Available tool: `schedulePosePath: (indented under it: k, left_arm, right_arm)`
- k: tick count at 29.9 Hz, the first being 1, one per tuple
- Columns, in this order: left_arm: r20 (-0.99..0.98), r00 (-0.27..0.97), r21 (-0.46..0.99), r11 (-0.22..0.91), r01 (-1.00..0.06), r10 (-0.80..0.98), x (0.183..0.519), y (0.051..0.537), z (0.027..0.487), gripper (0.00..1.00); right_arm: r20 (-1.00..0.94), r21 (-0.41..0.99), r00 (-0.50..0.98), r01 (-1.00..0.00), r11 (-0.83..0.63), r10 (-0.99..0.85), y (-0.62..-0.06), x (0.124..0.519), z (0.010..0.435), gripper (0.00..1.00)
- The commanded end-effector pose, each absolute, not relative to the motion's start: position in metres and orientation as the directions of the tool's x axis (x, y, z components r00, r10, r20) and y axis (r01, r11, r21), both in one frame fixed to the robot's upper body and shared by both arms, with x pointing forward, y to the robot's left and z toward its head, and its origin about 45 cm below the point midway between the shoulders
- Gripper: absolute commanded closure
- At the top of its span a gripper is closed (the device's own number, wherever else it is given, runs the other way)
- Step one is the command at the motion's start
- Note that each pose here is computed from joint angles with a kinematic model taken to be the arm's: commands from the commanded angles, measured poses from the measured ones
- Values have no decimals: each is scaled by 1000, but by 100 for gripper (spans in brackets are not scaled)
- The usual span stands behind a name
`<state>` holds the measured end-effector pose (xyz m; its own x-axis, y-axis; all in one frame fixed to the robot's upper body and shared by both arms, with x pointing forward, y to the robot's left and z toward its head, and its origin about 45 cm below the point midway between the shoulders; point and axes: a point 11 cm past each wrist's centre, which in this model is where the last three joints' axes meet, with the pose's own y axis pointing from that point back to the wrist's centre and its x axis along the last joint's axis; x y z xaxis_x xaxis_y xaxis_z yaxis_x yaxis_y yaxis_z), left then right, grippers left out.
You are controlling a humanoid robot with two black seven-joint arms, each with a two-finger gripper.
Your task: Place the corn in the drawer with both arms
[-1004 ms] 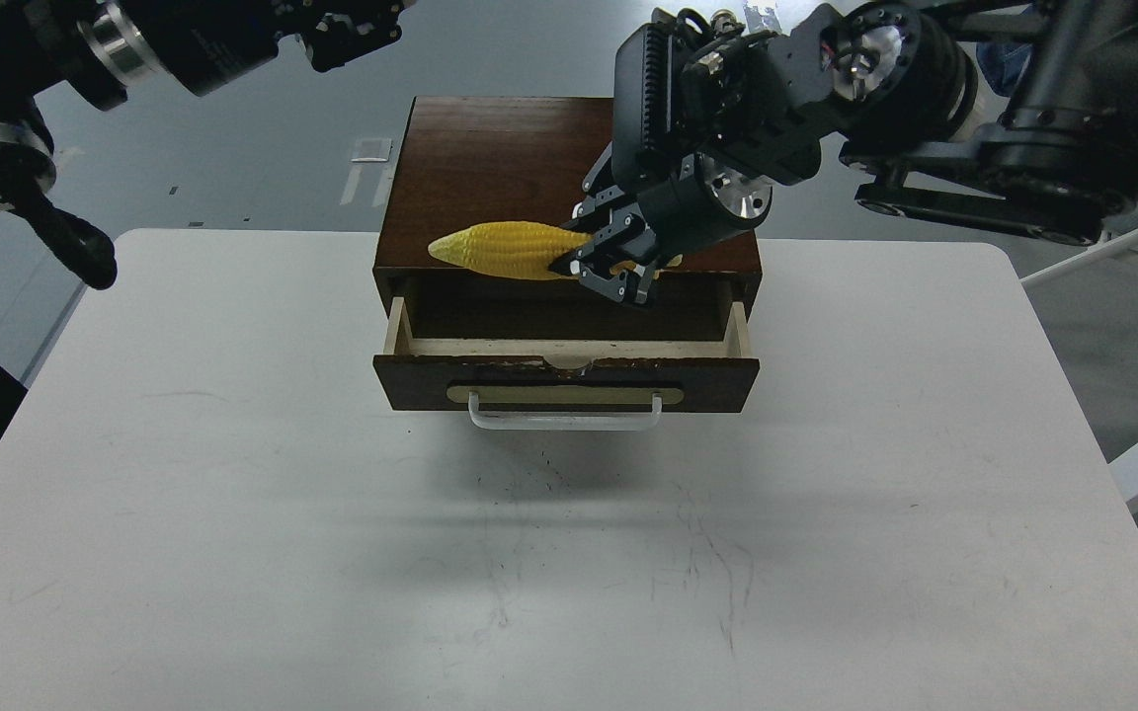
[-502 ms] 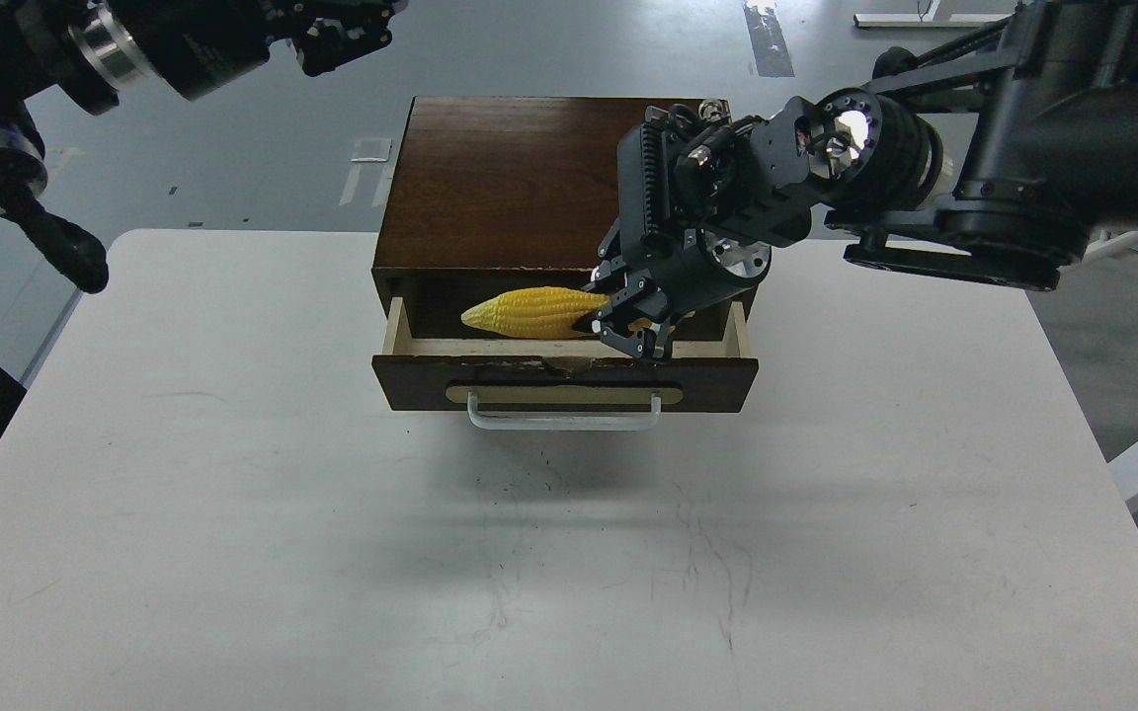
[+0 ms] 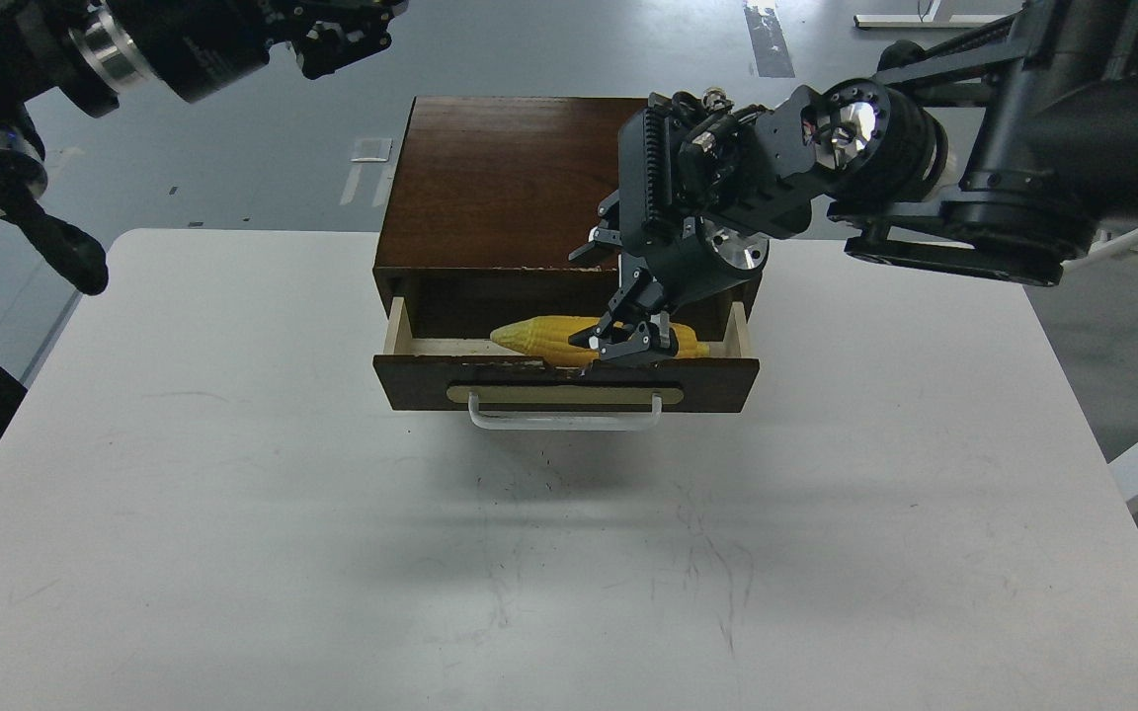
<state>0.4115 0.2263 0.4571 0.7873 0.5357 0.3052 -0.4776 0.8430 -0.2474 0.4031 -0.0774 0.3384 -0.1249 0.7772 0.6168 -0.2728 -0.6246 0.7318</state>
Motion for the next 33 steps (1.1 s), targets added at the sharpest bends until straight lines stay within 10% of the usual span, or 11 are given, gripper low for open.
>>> schedulePosePath:
  k: [1,9,14,33]
  left_arm:
    - [304,787,-247,842,-480,538,412,227,457,1]
    - [267,790,-230,833,-504,552,412,234,439,1]
    - [171,794,-221,808,-546,584,412,245,412,1]
    - [-207,599,-223,558,-799,774,398,326,309,1]
  right_arm:
    - [749,626,-24,-304,-718,662,-71,406,374,6]
    - [946,311,234,-462,-831,224,-104,431,450,4]
    - [783,7,495,-613,-790,-377,-154,450,437,4]
    - [-44,-108,364,-927,-358,-930,-283,441,298,0]
